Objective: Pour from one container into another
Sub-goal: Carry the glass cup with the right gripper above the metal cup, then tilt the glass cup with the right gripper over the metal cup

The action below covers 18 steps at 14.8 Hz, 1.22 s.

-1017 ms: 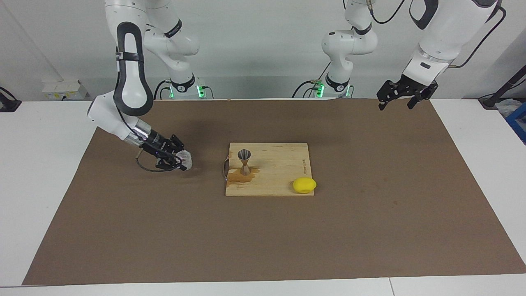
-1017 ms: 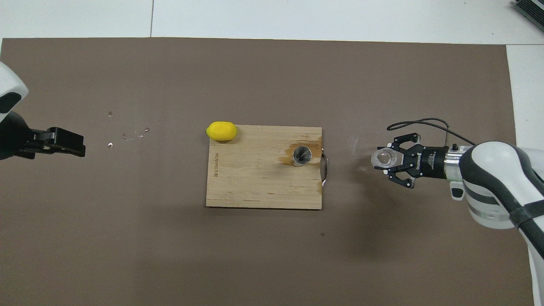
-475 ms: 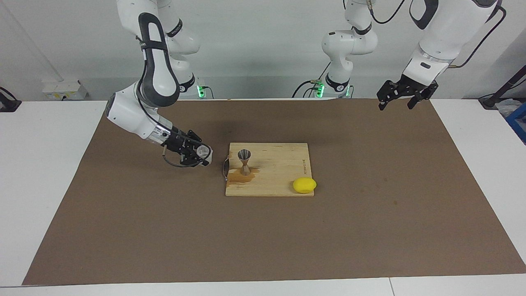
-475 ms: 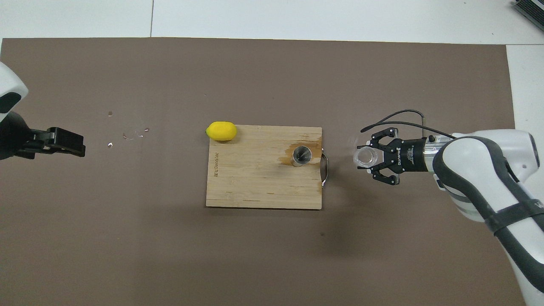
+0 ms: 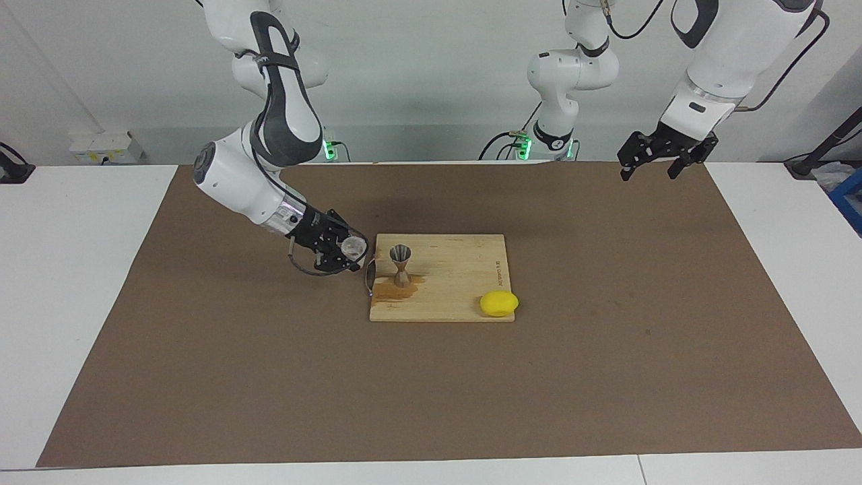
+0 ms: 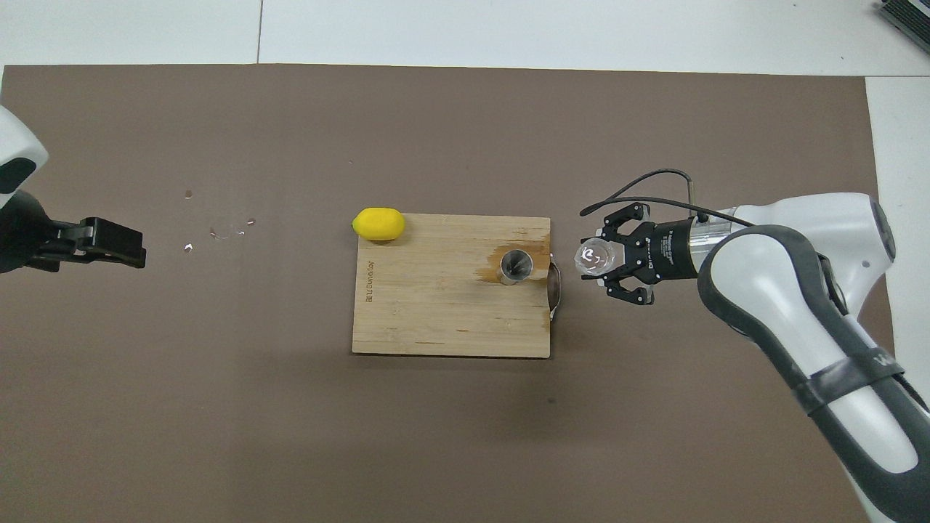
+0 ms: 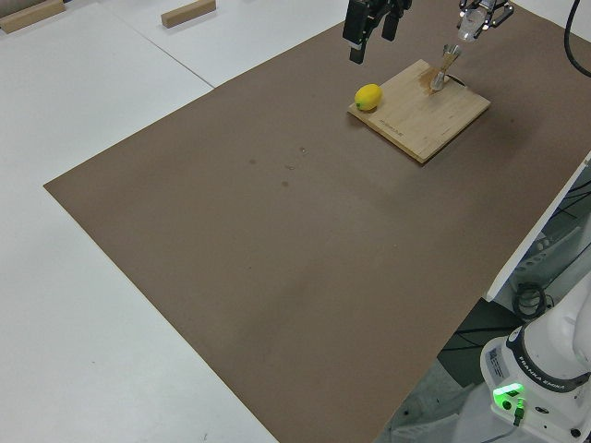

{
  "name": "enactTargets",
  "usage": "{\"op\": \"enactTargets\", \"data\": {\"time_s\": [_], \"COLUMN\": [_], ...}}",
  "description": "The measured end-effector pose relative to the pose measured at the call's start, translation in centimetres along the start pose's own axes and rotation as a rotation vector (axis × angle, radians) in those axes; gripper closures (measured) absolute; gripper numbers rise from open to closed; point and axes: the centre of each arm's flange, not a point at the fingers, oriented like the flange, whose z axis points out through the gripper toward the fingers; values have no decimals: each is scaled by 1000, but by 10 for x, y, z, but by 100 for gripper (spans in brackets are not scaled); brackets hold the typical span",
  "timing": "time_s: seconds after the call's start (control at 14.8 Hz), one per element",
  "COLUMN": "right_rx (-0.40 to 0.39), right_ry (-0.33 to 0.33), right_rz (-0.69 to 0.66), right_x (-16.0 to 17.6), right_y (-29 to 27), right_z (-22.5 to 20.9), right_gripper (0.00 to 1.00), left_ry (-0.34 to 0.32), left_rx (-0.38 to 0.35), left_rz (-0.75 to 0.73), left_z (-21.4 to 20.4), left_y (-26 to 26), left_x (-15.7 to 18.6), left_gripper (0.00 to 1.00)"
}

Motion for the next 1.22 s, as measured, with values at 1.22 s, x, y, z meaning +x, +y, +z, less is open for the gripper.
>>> {"op": "enactTargets", "data": {"time_s": [1.22], "right_rx": [-4], "right_ry": [188], "right_rz": [-47], "right_x": [-60], "right_y": [-13], "right_z": [26], "right_gripper": [49], "left_ry": [0], "left_rx": [0], "left_rz": [0], "left_z": [0], "left_y": [0], "left_x": [0], "left_gripper": [0]}}
